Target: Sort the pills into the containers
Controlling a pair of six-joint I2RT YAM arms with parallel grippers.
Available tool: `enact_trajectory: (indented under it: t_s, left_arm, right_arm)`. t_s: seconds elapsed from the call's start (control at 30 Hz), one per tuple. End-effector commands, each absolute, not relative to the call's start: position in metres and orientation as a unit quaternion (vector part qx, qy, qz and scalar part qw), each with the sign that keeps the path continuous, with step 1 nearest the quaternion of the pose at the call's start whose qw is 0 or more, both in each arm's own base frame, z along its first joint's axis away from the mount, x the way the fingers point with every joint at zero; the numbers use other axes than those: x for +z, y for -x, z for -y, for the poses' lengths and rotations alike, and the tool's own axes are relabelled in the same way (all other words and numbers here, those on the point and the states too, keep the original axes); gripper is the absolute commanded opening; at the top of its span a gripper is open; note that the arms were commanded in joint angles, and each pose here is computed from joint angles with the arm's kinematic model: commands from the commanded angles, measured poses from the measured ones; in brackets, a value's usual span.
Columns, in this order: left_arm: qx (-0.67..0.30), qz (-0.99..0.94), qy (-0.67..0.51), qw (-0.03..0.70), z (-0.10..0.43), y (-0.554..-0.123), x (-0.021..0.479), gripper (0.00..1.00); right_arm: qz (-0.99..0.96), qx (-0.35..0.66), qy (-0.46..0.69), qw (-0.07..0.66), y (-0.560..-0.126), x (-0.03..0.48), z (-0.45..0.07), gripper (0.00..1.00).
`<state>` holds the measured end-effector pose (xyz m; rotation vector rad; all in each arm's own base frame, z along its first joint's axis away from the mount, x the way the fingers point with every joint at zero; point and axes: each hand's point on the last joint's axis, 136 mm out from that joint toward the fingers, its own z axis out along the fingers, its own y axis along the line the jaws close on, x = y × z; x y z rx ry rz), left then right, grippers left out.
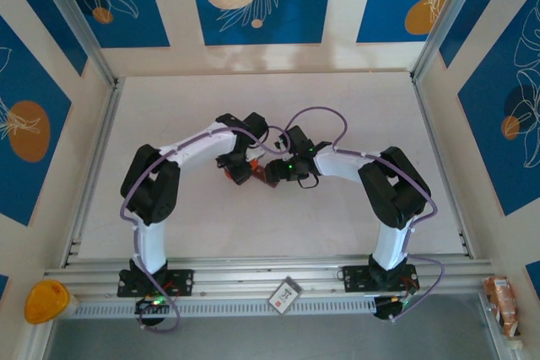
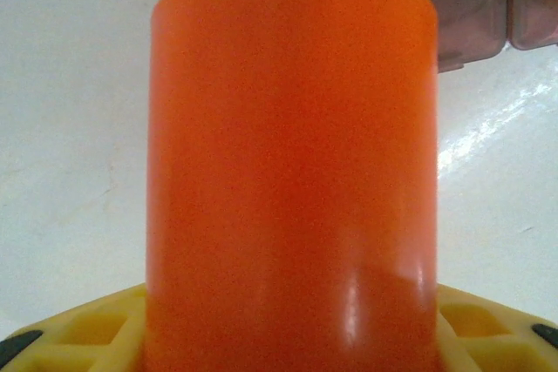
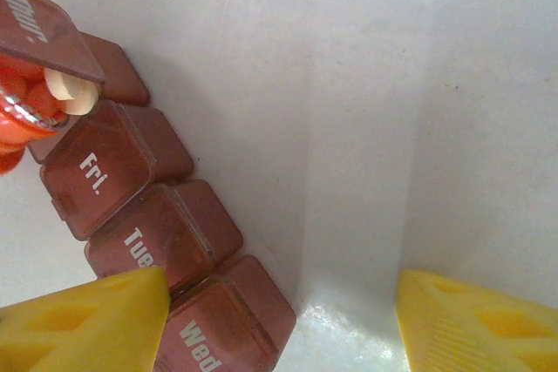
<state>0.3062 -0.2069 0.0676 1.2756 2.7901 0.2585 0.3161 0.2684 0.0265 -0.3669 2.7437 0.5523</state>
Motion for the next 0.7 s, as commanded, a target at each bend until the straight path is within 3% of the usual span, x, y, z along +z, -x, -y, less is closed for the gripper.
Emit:
enact_trajectory:
  t_s: [0.0, 0.67]
  left_arm:
    - [0.083, -0.910, -0.406, 0.007, 0.200, -0.290, 0.052, 0.00]
    - [0.058, -0.930, -0.359, 0.059, 0.192, -0.276, 0.029, 0.00]
  right_arm:
    - [-0.979, 0.138, 0.131, 0.075, -0.274, -0.021, -0.247, 0.70]
    - [-0.982, 0.136, 0.118, 0.065, -0.272, -0.027, -0.246, 0.70]
